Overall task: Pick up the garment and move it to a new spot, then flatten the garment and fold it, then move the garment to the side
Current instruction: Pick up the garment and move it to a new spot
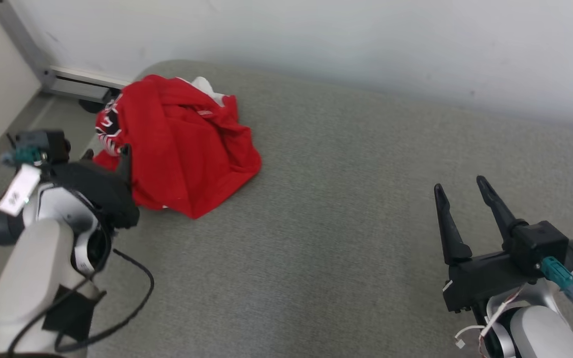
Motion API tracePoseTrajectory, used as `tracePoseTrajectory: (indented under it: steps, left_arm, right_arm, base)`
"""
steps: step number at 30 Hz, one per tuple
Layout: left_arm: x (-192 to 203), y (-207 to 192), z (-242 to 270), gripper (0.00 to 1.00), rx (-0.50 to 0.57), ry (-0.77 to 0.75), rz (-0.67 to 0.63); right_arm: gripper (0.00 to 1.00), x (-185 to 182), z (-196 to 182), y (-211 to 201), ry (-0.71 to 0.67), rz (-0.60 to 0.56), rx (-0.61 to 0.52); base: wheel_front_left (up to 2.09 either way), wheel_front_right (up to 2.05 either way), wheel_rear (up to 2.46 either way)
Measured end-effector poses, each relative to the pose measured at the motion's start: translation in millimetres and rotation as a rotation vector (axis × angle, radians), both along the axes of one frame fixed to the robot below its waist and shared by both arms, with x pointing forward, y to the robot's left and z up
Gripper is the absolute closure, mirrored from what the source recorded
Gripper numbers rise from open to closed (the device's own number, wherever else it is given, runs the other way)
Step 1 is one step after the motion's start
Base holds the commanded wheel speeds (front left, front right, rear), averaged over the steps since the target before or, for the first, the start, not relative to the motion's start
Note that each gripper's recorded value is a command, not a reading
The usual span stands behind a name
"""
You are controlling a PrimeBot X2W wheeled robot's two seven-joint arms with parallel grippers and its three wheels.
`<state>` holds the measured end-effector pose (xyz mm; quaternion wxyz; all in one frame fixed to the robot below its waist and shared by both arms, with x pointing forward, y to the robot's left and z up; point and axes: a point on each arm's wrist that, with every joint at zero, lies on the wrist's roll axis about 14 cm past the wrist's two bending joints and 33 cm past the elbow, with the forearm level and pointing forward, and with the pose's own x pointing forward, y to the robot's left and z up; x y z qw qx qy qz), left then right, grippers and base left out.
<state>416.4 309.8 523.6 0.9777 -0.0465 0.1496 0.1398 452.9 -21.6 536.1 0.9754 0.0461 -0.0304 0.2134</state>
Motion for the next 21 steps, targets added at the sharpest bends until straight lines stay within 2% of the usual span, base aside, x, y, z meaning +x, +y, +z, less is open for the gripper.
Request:
tracePoseTrajectory:
  steps: [6, 14, 21]
  left_arm:
    - [43.1, -11.0, -5.3, 0.0, 0.007, 0.114, -0.052]
    - [55.3, 24.2, -56.7, 0.0, 0.064, 0.343, 0.037]
    - [81.4, -2.5, -100.8, 0.0, 0.024, 0.457, -0.013]
  right_arm:
    - [0.0, -2.8, -11.0, -38.0, 0.03, -0.075, -0.044]
    - [0.0, 2.5, -18.4, -80.0, 0.073, -0.173, -0.075]
    - [0.0, 9.9, -26.6, -115.5, 0.111, -0.259, -0.104]
  base:
    - [0.0, 0.0, 0.0]
    - [0.0, 0.0, 0.0]
    - [0.0, 0.0, 0.0]
